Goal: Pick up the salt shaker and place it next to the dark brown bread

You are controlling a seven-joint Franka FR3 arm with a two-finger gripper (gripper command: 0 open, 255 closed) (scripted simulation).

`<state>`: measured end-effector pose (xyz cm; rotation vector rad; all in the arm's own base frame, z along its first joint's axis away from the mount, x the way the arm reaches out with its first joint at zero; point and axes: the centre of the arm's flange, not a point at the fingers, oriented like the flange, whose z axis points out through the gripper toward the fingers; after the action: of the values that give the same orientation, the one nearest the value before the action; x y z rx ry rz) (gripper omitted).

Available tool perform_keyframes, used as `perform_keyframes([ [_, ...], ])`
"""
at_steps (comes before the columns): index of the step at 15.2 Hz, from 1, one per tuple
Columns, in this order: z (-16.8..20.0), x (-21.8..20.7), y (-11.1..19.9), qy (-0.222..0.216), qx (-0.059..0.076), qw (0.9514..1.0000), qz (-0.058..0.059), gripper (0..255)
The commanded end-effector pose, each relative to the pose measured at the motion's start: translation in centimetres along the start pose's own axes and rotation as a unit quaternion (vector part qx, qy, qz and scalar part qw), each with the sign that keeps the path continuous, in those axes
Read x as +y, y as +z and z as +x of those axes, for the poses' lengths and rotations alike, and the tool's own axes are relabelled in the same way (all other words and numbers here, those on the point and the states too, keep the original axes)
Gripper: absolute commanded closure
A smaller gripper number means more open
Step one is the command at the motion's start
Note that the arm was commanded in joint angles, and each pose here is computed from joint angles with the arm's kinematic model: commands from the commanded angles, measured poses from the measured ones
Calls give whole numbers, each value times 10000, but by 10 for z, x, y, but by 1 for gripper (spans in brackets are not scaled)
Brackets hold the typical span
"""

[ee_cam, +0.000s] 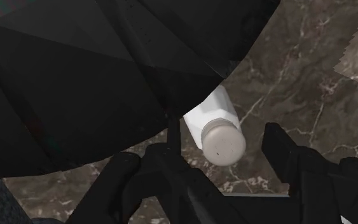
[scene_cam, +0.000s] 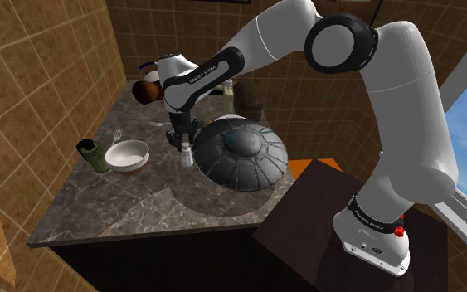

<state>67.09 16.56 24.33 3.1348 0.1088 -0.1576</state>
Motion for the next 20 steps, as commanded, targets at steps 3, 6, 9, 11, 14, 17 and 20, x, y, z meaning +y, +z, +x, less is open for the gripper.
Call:
perform_keyframes([
  [3,0,0,0,0,0,10000,0,255],
  [6,0,0,0,0,0,10000,0,255],
  [9,0,0,0,0,0,10000,0,255],
  [11,-1,0,-10,0,0,10000,0,255],
  [14,-3,0,-26,0,0,10000,0,255],
  [17,-4,0,-42,0,0,10000,0,255],
  [20,-6,0,-58,0,0,10000,0,255],
])
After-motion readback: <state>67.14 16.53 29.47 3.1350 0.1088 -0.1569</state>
